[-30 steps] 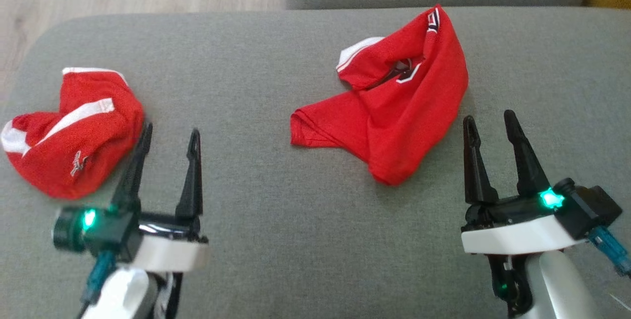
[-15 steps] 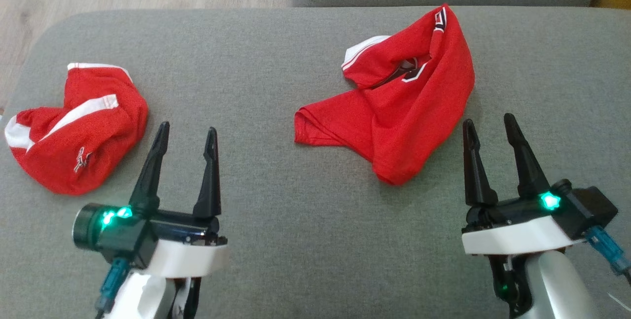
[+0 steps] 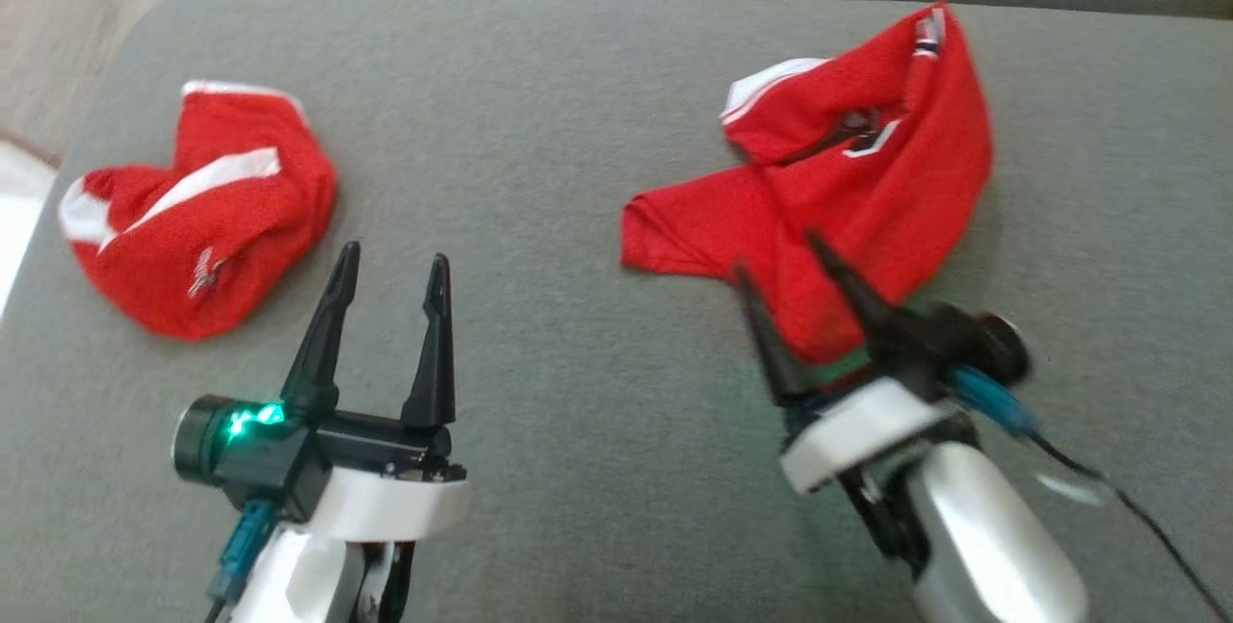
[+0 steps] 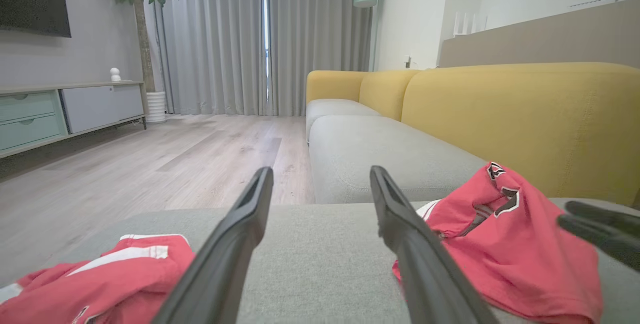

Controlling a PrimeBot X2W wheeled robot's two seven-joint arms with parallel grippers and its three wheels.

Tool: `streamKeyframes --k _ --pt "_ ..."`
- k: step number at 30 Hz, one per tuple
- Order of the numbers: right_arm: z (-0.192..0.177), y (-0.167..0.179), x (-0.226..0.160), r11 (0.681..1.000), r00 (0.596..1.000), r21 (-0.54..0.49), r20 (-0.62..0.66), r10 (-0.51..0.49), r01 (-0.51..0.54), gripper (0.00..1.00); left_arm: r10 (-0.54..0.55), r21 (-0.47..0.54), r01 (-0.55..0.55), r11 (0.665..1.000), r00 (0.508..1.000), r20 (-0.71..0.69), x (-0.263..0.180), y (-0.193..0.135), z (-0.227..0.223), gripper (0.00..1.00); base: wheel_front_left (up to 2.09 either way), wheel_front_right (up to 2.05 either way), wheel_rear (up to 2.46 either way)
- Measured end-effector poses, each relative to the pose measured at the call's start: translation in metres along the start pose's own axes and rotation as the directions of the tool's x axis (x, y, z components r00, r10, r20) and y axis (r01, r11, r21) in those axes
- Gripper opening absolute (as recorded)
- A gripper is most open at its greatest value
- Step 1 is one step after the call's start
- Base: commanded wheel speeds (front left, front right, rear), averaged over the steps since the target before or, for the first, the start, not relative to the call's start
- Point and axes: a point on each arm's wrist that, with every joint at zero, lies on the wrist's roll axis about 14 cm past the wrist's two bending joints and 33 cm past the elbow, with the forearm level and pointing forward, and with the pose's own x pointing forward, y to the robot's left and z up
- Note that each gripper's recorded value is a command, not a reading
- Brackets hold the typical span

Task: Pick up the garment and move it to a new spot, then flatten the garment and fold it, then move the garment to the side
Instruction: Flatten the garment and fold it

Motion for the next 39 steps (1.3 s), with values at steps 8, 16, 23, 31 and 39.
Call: streamKeyframes --k 8,16,23,31,39 --pt "-0.061 0.018 0.039 0.975 0.941 -0.15 -0.32 0.108 -0.163 1.0 0.053 -0.023 -0.054 0.998 0.998 -0.03 -0.007 0.011 -0.01 1.0 0.0 0.0 0.0" --pt "-0.102 0.013 0.064 0.945 0.856 -0.218 -0.507 0.102 -0.242 1.0 0.13 -0.036 -0.132 0.991 0.99 -0.06 -0.02 0.029 -0.017 1.0 0.0 0.0 0.0" --pt "-0.115 0.01 0.083 0.936 0.823 -0.234 -0.56 0.09 -0.262 0.02 0.174 -0.027 -0.176 0.984 0.982 -0.078 -0.026 0.042 -0.022 1.0 0.0 0.0 0.0" --pt "-0.09 0.006 0.085 0.955 0.898 -0.199 -0.425 0.119 -0.22 0.0 0.155 -0.033 -0.157 0.987 0.986 -0.068 -0.014 0.04 -0.022 1.0 0.0 0.0 0.0" --pt "0.048 0.005 0.098 0.982 0.986 -0.12 0.071 0.153 -0.144 0.0 0.051 -0.049 -0.053 0.997 0.998 -0.037 0.005 0.012 -0.018 1.0 0.0 0.0 0.0"
